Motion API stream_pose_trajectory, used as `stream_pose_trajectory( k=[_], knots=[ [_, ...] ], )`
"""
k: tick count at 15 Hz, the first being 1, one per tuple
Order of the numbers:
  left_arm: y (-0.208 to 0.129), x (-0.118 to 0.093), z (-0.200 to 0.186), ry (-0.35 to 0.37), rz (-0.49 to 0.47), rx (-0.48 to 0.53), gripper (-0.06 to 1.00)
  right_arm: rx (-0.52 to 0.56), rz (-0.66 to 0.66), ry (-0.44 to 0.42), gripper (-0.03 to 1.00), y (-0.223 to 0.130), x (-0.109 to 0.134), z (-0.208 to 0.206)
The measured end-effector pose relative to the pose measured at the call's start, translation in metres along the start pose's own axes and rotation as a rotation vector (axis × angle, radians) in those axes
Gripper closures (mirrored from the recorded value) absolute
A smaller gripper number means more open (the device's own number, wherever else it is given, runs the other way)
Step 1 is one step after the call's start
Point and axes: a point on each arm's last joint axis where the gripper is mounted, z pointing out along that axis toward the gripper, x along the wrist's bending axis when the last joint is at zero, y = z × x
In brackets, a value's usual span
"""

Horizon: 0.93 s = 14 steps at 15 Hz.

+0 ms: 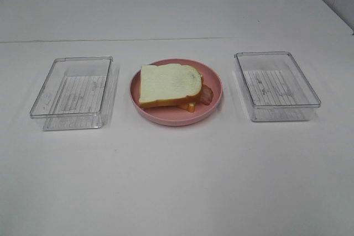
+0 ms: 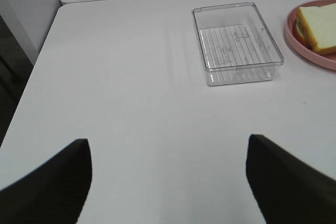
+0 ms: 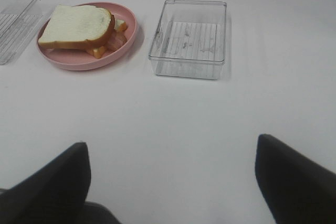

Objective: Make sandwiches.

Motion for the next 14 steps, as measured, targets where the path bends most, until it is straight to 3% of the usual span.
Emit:
stream_pose_trajectory(
  k=[4,14],
  knots=[
    [0.0002,-0.0036,0.0000,-0.040,-0.026,-0.002,0.18,0.000,0.000,0.000,0.17,0.0000,0.0000,0.0000],
    [0.0001,-0.0024,0.0000,-0.027,-0.019,-0.002,0.18,0.000,0.000,0.000,0.17,0.0000,0.0000,0.0000]
  ],
)
